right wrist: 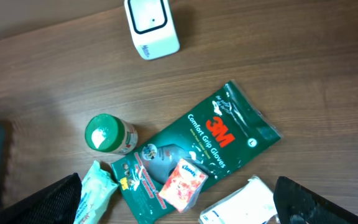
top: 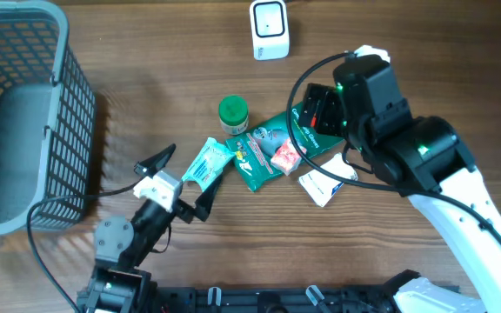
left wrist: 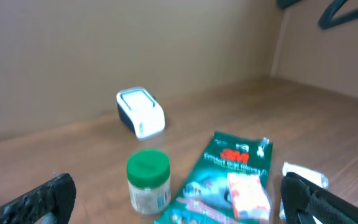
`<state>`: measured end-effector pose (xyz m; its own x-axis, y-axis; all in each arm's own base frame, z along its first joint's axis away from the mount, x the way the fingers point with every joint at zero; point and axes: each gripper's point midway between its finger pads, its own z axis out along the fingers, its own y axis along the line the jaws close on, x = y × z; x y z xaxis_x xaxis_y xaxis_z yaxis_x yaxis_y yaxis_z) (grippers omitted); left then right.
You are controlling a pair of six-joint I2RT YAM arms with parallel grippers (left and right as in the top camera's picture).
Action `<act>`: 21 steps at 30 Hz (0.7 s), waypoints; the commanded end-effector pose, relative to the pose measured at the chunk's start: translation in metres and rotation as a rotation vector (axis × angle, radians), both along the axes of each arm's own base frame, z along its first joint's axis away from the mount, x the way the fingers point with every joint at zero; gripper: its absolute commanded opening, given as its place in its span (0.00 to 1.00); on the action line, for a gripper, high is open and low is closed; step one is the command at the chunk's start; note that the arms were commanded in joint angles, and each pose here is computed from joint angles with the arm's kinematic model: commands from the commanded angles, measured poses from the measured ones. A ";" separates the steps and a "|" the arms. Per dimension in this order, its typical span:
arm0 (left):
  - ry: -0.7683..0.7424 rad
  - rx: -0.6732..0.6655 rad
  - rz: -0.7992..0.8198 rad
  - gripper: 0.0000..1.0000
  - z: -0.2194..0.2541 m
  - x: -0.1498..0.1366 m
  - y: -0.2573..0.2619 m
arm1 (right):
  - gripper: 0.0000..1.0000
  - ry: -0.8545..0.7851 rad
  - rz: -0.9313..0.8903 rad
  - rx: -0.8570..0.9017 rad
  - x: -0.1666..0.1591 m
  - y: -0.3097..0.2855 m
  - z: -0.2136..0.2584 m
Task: Scan the item barcode
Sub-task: 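Reach the right gripper to the green-lidded jar and grasp it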
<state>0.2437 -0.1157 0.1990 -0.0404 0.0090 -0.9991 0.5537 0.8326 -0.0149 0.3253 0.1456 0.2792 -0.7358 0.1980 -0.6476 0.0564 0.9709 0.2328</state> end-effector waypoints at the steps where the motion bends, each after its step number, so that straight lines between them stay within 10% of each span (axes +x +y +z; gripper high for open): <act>1: 0.112 0.026 0.017 1.00 -0.027 -0.002 0.003 | 1.00 -0.013 0.032 0.108 0.003 0.018 0.011; 10: 0.566 0.121 0.016 1.00 -0.125 -0.051 0.013 | 0.99 0.114 0.048 0.156 0.023 0.049 -0.019; 21: 0.464 0.100 0.016 1.00 -0.106 -0.047 0.013 | 0.99 0.381 0.100 0.062 0.086 0.110 -0.083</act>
